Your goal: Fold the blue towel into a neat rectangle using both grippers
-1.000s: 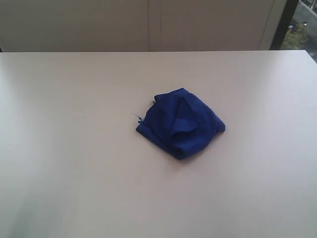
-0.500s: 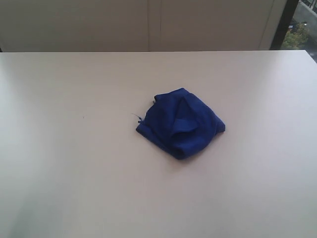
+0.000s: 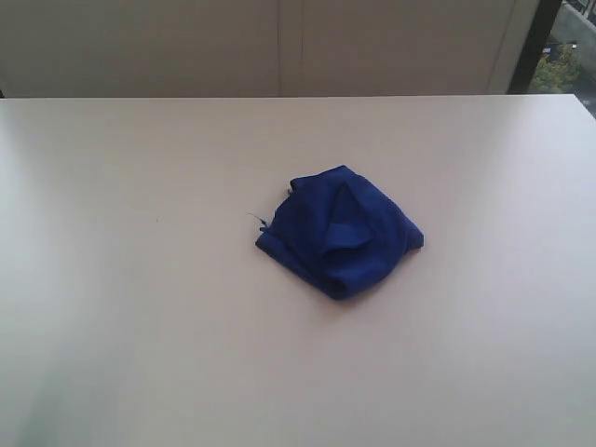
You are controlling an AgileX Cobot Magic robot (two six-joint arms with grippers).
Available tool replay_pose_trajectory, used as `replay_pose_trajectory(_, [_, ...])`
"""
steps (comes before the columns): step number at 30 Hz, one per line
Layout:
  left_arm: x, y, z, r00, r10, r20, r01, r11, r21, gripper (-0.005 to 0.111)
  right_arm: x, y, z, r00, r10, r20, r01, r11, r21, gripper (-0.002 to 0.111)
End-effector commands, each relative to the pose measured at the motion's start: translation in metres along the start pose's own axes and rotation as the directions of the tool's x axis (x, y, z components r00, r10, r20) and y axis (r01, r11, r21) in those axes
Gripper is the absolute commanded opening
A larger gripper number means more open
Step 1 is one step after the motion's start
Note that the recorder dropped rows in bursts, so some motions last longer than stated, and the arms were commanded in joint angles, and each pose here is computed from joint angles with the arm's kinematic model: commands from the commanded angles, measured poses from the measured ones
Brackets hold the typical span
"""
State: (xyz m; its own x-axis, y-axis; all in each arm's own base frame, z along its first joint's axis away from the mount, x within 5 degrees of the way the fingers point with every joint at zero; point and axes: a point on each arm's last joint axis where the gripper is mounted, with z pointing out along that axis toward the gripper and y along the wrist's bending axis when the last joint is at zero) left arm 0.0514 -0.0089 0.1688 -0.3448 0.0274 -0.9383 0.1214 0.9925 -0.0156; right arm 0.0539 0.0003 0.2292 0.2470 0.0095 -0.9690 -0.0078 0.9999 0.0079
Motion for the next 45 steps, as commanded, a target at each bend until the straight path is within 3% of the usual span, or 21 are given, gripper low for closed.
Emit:
replay_pose_trajectory(1, [0.002, 0.000, 0.001, 1.000, -0.003, -0.004, 0.004, 1.000, 0.002, 0.000, -0.001, 0.000, -0.001, 1.000, -0.010, 0.024, 0.010, 1.000, 0.006, 0.000])
replay_pose_trajectory(9, [0.002, 0.000, 0.001, 1.000, -0.003, -0.004, 0.004, 1.000, 0.002, 0.000, -0.008, 0.000, 0.000, 1.000, -0.010, -0.007, 0.010, 1.000, 0.006, 0.000])
replay_pose_trajectory(16, [0.002, 0.000, 0.001, 1.000, -0.003, -0.004, 0.004, 1.000, 0.002, 0.000, -0.060, 0.000, 0.022, 0.963, -0.008, -0.271, 0.010, 1.000, 0.006, 0.000])
replay_pose_trajectory(19, [0.002, 0.000, 0.001, 1.000, -0.003, -0.004, 0.004, 1.000, 0.002, 0.000, -0.087, 0.001, 0.057, 0.908, 0.021, -0.419, -0.019, 1.000, 0.009, 0.000])
replay_pose_trajectory(23, [0.002, 0.000, 0.001, 1.000, -0.003, -0.004, 0.004, 1.000, 0.002, 0.000, -0.097, 0.005, 0.097, 0.822, 0.092, -0.563, -0.100, 0.995, 0.017, 0.000])
replay_pose_trajectory(25, [0.002, 0.000, 0.001, 1.000, -0.003, -0.004, 0.004, 1.000, 0.002, 0.000, -0.087, 0.009, 0.126, 0.706, 0.149, -0.693, -0.170, 0.985, 0.038, 0.000])
replay_pose_trajectory(26, [0.002, 0.000, 0.001, 1.000, -0.003, -0.004, 0.004, 1.000, 0.002, 0.000, -0.069, 0.011, 0.146, 0.610, 0.166, -0.775, -0.191, 0.980, 0.060, 0.000])
replay_pose_trajectory(32, [0.002, 0.000, 0.001, 1.000, -0.003, -0.004, 0.004, 1.000, 0.002, 0.000, 0.019, 0.009, 0.194, 0.341, 0.181, -0.922, -0.165, 0.978, 0.131, 0.000])
replay_pose_trajectory(33, [0.002, 0.000, 0.001, 1.000, -0.003, -0.004, 0.004, 1.000, 0.002, 0.000, 0.030, 0.012, 0.198, 0.288, 0.250, -0.924, -0.212, 0.958, 0.193, 0.000])
replay_pose_trajectory(36, [0.002, 0.000, 0.001, 1.000, -0.003, -0.004, 0.004, 1.000, 0.002, 0.000, 0.045, 0.016, 0.204, 0.242, 0.297, -0.924, -0.265, 0.936, 0.231, 0.000])
replay_pose_trajectory(41, [0.002, 0.000, 0.001, 1.000, -0.003, -0.004, 0.004, 1.000, 0.002, 0.000, 0.064, 0.044, 0.209, 0.153, 0.141, -0.978, -0.333, 0.939, 0.084, 0.000])
replay_pose_trajectory(45, [0.002, 0.000, 0.001, 1.000, -0.003, -0.004, 0.004, 1.000, 0.002, 0.000, 0.056, 0.067, 0.220, 0.179, 0.066, -0.982, -0.358, 0.934, -0.003, 0.000])
